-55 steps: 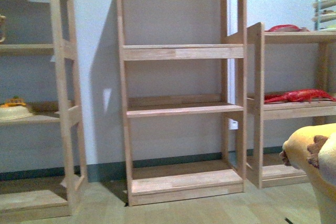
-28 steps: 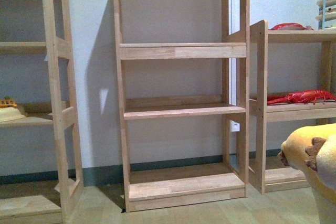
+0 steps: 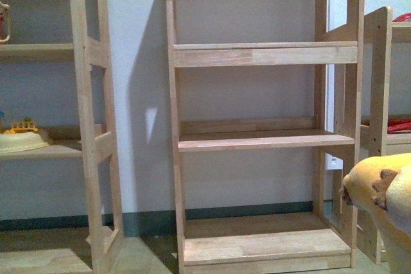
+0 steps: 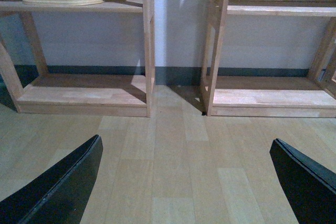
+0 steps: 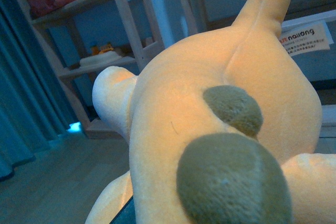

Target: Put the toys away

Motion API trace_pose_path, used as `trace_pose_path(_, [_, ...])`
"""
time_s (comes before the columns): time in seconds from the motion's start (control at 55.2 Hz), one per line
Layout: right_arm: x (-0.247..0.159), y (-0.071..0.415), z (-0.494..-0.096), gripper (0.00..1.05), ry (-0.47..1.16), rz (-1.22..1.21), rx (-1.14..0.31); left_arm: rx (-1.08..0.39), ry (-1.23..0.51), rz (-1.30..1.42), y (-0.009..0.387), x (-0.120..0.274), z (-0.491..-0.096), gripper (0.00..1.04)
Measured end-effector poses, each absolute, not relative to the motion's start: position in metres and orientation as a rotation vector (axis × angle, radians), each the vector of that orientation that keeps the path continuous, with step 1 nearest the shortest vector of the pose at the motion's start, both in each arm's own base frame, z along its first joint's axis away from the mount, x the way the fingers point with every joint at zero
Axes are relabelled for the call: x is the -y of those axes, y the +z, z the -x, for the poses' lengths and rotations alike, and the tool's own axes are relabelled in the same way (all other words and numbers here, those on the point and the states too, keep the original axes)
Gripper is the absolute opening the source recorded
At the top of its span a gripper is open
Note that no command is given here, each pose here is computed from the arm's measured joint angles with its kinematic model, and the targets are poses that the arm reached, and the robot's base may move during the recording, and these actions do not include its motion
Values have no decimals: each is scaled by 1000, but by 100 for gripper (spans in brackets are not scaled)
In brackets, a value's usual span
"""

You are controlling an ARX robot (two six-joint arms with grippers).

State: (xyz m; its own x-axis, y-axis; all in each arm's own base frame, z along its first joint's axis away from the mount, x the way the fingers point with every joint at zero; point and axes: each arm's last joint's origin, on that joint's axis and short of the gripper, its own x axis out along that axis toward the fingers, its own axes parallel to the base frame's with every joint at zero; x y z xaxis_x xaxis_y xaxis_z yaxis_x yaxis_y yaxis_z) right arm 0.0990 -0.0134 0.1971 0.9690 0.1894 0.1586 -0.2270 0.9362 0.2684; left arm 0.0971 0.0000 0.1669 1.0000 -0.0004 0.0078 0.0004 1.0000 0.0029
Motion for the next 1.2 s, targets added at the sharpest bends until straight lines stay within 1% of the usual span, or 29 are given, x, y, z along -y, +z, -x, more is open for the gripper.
trace_pose_path(1.195, [14,197,-99,17,203,-290,134,8,-3,-3,167,0,-97,99])
